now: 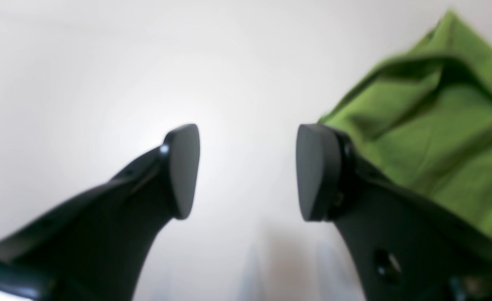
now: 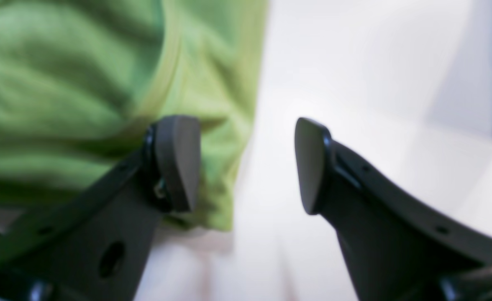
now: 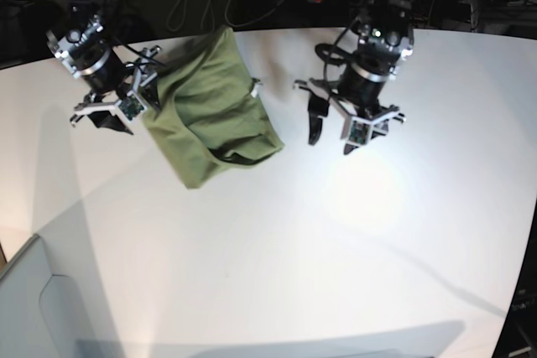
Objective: Fold the T-shirt properly
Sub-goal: 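Open both grippers and lift them off the bundle, then grasp the bundle sides with both grippers and square it up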
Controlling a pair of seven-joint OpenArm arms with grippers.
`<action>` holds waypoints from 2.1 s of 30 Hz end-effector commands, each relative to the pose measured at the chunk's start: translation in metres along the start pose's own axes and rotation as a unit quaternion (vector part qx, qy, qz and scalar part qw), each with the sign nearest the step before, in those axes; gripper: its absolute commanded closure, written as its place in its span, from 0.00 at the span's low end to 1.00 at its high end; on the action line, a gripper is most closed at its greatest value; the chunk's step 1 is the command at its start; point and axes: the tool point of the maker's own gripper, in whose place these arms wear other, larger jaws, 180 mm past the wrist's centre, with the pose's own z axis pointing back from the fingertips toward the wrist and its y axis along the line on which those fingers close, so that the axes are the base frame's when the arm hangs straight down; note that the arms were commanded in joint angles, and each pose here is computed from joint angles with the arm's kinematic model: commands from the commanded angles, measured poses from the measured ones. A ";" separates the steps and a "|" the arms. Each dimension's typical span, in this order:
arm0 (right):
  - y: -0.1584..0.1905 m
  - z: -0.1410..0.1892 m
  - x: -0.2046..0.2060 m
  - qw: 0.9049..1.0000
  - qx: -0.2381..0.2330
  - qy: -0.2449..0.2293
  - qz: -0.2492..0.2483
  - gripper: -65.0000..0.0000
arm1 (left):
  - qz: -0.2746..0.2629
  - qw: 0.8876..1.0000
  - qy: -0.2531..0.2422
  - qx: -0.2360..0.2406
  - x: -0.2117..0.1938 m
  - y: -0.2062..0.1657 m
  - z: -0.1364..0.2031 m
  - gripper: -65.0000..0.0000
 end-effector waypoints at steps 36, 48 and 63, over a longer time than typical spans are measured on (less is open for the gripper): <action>0.106 -0.036 0.009 0.988 0.136 -0.020 -0.067 0.48 | 0.050 0.996 0.033 -0.071 -0.015 -0.073 -0.070 0.46; 0.105 -0.040 0.010 0.988 0.136 -0.020 -0.068 0.47 | 0.035 0.996 0.052 -0.061 -0.032 -0.060 -0.069 0.46; 0.091 -0.026 0.034 0.991 0.112 -0.051 -0.049 0.47 | 0.030 0.996 0.059 -0.056 -0.039 -0.054 -0.064 0.46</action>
